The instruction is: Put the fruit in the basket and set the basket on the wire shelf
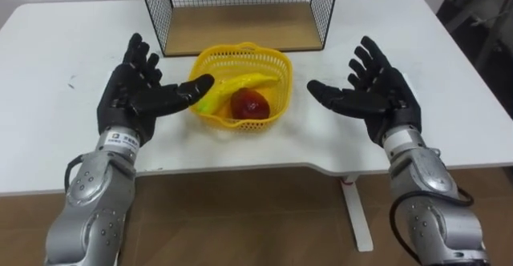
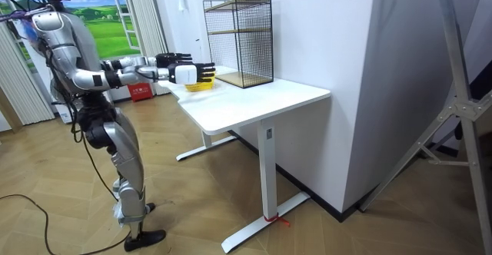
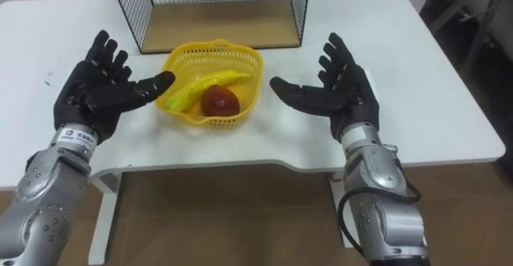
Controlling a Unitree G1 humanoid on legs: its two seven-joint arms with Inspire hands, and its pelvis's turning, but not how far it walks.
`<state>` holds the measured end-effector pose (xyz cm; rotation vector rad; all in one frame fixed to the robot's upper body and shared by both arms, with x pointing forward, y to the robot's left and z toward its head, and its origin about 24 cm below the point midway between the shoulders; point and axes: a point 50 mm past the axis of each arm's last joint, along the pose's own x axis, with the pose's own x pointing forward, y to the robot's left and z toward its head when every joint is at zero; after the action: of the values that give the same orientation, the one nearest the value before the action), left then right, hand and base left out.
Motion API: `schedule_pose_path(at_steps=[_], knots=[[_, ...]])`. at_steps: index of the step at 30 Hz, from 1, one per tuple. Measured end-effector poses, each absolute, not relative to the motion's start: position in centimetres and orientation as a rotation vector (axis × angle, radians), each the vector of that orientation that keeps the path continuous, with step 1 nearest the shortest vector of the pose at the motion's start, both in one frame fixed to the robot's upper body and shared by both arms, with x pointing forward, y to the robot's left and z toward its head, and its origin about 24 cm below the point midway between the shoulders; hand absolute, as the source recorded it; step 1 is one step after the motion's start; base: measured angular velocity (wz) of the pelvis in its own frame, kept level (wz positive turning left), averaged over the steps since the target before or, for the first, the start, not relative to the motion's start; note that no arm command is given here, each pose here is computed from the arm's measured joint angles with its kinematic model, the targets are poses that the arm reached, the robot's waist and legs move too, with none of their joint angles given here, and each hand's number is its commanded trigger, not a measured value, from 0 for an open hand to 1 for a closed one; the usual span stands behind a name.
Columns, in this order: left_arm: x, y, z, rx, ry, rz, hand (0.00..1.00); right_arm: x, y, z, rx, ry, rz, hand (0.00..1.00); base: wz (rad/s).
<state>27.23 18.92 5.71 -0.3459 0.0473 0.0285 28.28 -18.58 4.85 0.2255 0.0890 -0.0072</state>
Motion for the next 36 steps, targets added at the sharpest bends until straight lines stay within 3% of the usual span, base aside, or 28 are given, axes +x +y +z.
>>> schedule_pose_path(at_steps=[8, 17, 36], knots=[[27.0, 19.2, 3.0, -0.354, 0.16, 0.047, 0.0, 28.5, -18.3, 4.4, 0.235, 0.115, 0.005, 0.0, -0.02], [27.8, 18.1, 3.7, -0.34, 0.152, 0.001, 0.0, 29.9, -16.4, 6.1, 0.232, 0.064, 0.082, 0.0, 0.0], [28.3, 16.6, 3.8, -0.356, 0.174, -0.024, 0.0, 30.3, -14.0, 5.7, 0.338, 0.118, 0.166, 0.0, 0.0]])
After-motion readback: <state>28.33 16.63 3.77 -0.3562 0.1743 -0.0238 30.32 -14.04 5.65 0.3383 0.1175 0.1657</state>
